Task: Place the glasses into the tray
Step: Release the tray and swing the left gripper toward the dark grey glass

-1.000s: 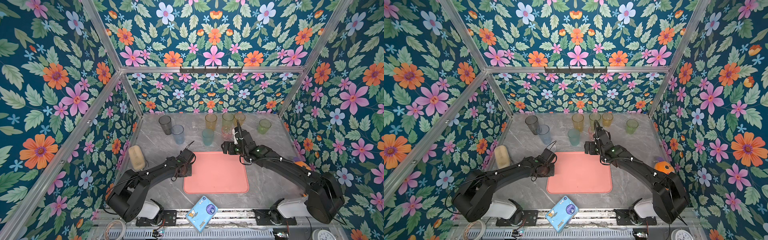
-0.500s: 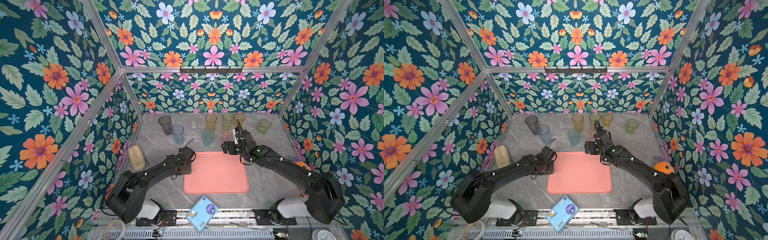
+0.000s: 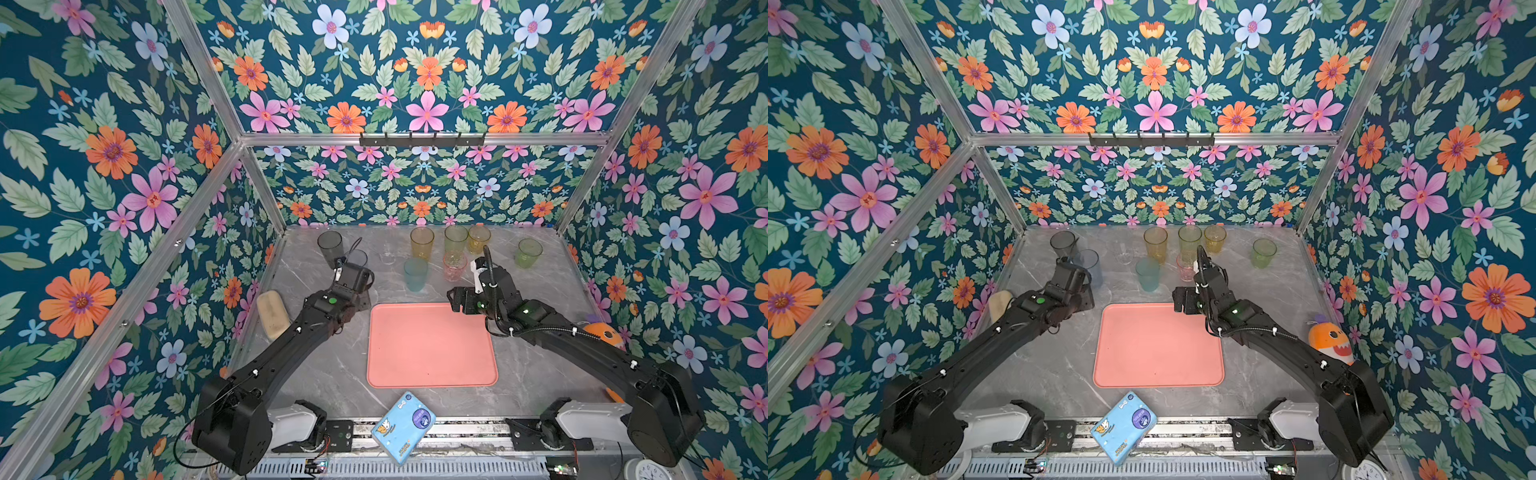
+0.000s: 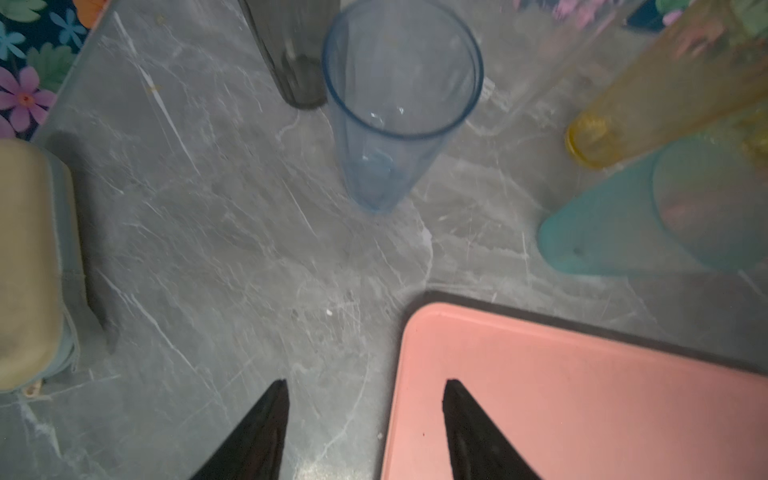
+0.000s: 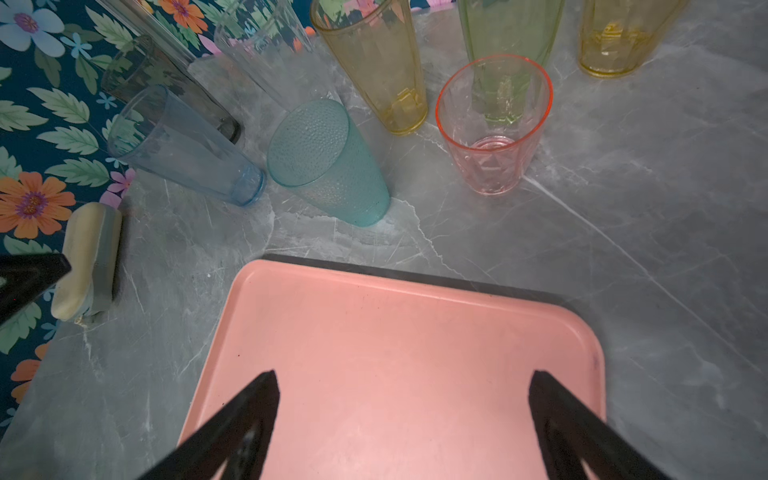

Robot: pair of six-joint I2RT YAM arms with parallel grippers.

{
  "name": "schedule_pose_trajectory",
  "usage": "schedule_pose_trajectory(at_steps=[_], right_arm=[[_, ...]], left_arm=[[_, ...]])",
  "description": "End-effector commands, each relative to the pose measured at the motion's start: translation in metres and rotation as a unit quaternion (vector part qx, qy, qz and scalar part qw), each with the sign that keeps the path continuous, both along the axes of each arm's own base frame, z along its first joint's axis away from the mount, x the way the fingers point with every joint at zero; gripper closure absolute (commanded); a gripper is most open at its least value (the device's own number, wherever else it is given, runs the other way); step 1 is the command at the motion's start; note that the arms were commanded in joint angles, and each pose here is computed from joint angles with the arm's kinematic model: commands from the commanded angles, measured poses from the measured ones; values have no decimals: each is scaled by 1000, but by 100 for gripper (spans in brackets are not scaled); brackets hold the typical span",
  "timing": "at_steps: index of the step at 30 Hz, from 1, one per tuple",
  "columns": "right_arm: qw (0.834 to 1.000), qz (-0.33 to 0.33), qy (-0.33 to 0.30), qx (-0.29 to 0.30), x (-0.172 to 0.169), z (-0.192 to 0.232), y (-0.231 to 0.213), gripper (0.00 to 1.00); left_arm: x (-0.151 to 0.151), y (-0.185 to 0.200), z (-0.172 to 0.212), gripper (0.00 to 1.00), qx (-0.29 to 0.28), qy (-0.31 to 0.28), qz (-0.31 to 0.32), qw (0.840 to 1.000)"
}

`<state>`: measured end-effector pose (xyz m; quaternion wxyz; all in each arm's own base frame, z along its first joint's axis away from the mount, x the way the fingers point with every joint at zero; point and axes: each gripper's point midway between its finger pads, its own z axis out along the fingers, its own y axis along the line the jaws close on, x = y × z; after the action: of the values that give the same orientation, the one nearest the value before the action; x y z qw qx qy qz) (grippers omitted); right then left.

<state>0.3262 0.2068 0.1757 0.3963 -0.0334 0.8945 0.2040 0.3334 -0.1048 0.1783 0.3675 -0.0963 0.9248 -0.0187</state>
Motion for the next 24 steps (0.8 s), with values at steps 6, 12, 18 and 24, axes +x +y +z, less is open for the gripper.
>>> schedule_pose_trajectory(at_steps=[6,12,18,24], right_arm=[[998,9,-65,-23,12,-11,-2,5],[996,35,-78,-27,14,-19,6,5],[996,24,-82,-31,12,-31,-3,5],[995,20,-89,-34,13,-28,-5,4]], left_arm=[[42,22,27,35,-13,-26,23,999],[73,53,32,34,-24,-37,68,997],[108,77,41,32,-28,-41,92,994],[146,112,41,32,-34,-35,132,990]])
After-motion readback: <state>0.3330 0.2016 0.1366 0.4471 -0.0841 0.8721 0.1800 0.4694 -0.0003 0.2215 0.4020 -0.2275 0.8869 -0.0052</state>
